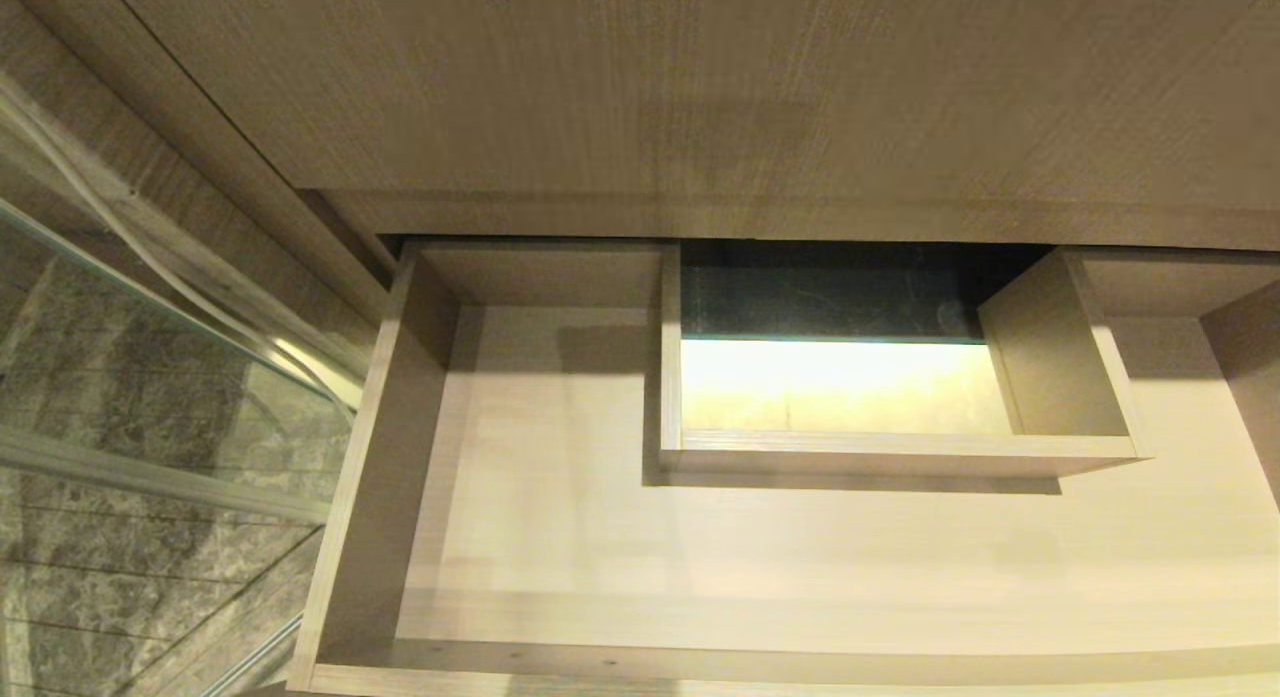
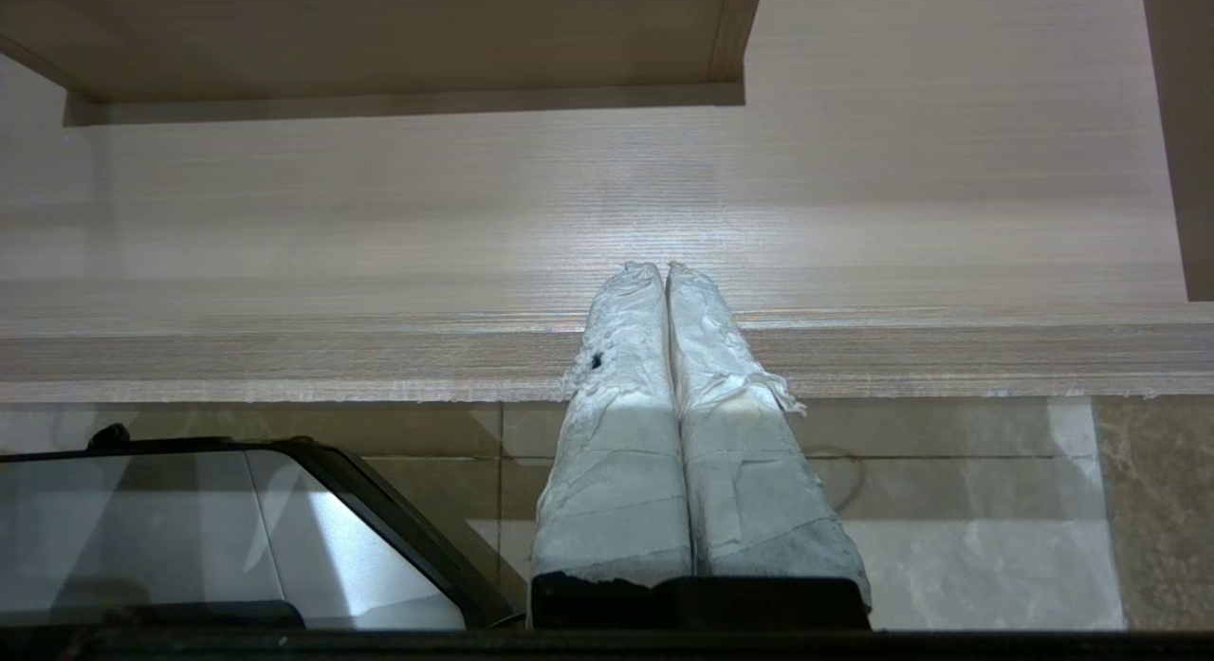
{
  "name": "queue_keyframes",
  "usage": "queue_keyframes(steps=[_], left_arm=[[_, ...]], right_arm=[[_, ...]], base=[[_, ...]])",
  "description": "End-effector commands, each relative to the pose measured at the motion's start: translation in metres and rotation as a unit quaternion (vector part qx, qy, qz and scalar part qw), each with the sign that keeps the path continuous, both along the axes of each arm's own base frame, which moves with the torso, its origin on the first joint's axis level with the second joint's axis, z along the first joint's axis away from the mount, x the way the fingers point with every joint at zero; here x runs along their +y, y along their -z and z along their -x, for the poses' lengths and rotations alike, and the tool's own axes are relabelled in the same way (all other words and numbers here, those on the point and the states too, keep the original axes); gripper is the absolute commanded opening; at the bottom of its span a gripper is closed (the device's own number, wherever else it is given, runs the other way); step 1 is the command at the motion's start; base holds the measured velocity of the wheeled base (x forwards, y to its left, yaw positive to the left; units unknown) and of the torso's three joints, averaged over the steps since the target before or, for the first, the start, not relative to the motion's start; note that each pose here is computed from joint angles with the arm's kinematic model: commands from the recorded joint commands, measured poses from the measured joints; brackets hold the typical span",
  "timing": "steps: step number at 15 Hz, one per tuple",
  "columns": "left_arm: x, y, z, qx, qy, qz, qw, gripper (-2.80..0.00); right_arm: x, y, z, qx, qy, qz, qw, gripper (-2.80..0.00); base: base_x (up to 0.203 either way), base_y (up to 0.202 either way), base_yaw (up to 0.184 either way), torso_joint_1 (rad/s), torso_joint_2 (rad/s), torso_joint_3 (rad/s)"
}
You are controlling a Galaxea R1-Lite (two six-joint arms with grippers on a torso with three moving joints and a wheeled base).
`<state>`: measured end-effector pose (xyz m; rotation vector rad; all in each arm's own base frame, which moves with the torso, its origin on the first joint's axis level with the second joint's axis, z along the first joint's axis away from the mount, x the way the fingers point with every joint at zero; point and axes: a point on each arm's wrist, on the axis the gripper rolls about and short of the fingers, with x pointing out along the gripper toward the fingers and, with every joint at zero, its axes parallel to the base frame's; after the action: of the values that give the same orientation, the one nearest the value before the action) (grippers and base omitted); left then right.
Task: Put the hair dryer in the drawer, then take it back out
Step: Pick up the hairdryer
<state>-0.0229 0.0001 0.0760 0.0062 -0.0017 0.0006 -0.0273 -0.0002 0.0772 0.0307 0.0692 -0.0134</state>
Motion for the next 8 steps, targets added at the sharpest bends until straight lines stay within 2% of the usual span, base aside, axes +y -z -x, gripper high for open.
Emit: queue_keyframes(steps=[1,4,8], left_arm=[[0.0000,0.0000,-0.0001,0.001,0.000,0.001,1.0000,-2.80],[0.0000,0.0000,-0.0001,0.001,0.000,0.001,1.0000,-2.80],[0.0000,0.0000,-0.0001,0.001,0.000,0.001,1.0000,-2.80]], right_arm=[[0.0000,0.0003,-0.0002,0.001,0.001,-0.001,1.000,-2.80],[0.0000,-0.0002,-0.0001,0.000,0.000,0.000,1.000,-2.80],[0.0000,-0.0001,-0.0002,0.000,0.000,0.000,1.000,-2.80]], base=[[0.000,0.000,0.000,0.000,0.00,0.000],[0.000,0.000,0.000,0.000,0.00,0.000],[0.004,-0.007,0.148,0.002,0.00,0.003]])
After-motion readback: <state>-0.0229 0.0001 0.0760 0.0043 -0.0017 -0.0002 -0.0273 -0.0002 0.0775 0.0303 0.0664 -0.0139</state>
